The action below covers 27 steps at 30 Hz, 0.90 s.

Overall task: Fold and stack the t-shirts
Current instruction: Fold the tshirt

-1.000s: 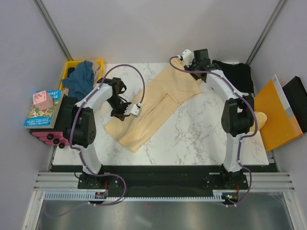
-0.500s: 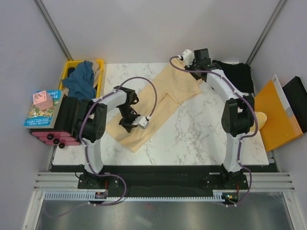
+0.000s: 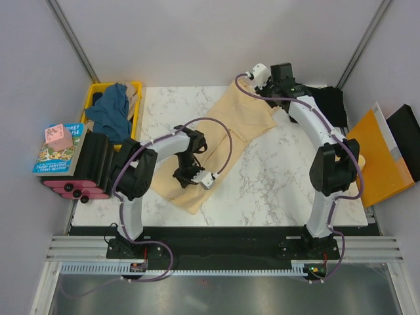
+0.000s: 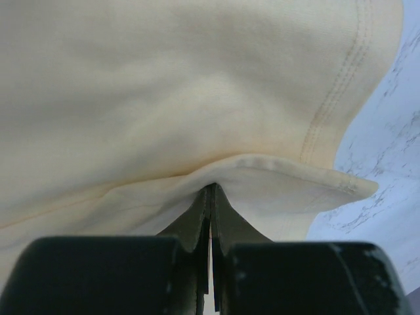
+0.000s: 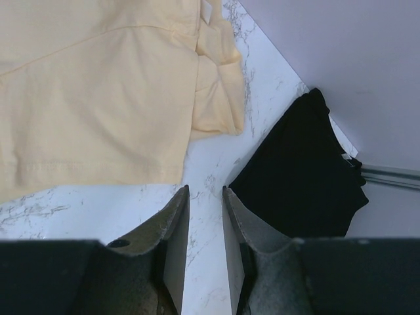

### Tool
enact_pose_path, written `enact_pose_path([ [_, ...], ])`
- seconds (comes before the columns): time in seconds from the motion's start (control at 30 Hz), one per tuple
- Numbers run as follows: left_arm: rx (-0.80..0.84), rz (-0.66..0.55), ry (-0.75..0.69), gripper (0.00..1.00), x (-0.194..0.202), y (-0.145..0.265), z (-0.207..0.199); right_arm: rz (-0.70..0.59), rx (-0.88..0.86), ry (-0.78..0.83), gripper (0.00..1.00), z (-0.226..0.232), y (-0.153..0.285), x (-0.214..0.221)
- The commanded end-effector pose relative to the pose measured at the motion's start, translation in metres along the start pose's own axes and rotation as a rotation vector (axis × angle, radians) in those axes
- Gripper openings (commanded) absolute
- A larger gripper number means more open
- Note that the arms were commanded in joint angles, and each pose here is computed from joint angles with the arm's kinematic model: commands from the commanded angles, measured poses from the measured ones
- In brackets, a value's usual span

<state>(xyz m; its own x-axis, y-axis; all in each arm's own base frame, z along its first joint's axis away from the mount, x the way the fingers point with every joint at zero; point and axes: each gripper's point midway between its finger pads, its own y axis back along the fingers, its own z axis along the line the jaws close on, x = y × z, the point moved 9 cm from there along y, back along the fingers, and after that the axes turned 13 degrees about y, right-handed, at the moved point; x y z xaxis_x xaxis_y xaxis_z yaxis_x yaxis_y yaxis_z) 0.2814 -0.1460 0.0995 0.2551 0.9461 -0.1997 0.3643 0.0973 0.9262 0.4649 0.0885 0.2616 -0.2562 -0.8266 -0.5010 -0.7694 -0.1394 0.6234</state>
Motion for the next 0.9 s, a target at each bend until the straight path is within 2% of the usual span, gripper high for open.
enact_pose_path([
  [0.0,0.018,-0.079,-0.128,0.02,-0.042,-0.001,-0.007,-0.059,-0.007,-0.012,0.33,0.000,0.024,-0.008],
  [0.3,0.068,-0.110,-0.252,0.02,-0.121,-0.023,0.001,-0.097,-0.039,-0.051,0.33,0.007,0.037,-0.008],
  [0.47,0.008,-0.160,-0.308,0.02,-0.151,-0.013,0.010,-0.104,-0.037,-0.049,0.33,0.007,0.041,-0.009],
  [0.7,-0.194,-0.266,-0.243,0.02,-0.156,0.075,0.019,-0.112,-0.061,-0.049,0.33,0.012,0.030,-0.008],
  [0.87,-0.422,-0.350,-0.109,0.02,-0.141,0.153,0.023,-0.162,-0.144,-0.085,0.34,0.018,0.017,-0.020],
])
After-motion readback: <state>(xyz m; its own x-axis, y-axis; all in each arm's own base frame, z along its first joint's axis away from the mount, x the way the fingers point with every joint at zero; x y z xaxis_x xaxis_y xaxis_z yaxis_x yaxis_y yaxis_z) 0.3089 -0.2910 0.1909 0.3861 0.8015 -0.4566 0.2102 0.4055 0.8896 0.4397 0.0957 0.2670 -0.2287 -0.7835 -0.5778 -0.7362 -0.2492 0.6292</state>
